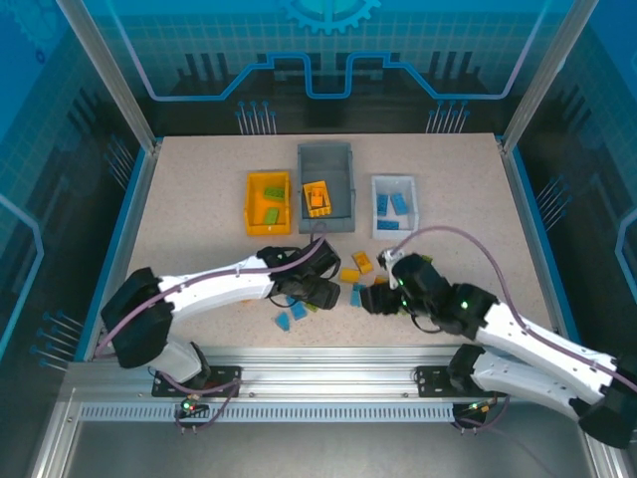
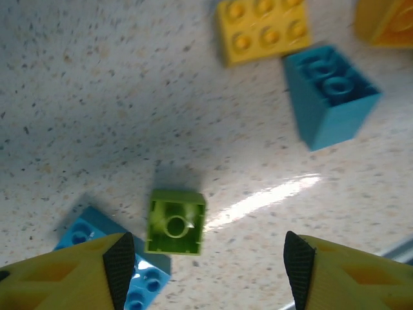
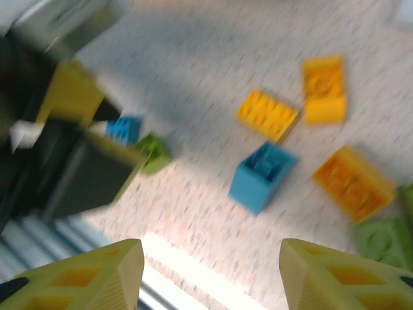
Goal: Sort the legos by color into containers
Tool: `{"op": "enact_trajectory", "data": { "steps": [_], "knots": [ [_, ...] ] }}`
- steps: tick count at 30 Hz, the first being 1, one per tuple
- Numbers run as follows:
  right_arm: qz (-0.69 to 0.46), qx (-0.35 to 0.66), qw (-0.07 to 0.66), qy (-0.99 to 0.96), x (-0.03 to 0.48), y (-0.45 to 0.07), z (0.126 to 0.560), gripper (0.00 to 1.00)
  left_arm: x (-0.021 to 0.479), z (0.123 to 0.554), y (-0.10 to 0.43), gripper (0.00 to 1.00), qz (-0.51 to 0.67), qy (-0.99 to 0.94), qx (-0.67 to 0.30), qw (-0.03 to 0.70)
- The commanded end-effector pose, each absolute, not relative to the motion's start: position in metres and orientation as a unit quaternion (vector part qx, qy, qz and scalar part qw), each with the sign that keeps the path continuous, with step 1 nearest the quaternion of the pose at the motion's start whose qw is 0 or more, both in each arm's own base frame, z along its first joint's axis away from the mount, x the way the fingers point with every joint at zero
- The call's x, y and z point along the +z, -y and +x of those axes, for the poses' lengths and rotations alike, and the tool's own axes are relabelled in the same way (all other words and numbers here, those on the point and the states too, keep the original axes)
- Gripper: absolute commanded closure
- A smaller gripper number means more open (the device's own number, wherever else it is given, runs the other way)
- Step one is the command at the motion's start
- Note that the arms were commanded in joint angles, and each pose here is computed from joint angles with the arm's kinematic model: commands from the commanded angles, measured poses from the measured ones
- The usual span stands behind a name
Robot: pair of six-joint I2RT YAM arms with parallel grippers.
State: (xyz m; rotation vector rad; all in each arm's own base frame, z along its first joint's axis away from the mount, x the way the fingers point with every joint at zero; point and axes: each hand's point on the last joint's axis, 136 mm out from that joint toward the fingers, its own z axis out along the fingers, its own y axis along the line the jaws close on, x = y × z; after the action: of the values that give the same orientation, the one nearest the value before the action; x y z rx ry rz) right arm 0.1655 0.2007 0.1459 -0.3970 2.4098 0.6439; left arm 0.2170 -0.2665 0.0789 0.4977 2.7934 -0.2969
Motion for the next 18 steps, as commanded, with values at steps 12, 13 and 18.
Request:
{"op": "enact_trajectory", "data": {
  "steps": [12,13,18],
  "knots": [
    [-0.138,0.286,0.346,-0.883,0.168,-0.200,0.132,0.36,0.041,0.215,0.267,0.33,0.226,-0.969,-0.073,0.063],
    [-0.140,0.284,0.344,-0.884,0.167,-0.203,0.133,0.36,0.039,0.215,0.267,0.34,0.226,-0.970,-0.072,0.060],
    [-0.145,0.284,0.333,-0.887,0.161,-0.216,0.135,0.36,0.023,0.213,0.268,0.42,0.230,-0.970,-0.055,0.051]
  ]
}}
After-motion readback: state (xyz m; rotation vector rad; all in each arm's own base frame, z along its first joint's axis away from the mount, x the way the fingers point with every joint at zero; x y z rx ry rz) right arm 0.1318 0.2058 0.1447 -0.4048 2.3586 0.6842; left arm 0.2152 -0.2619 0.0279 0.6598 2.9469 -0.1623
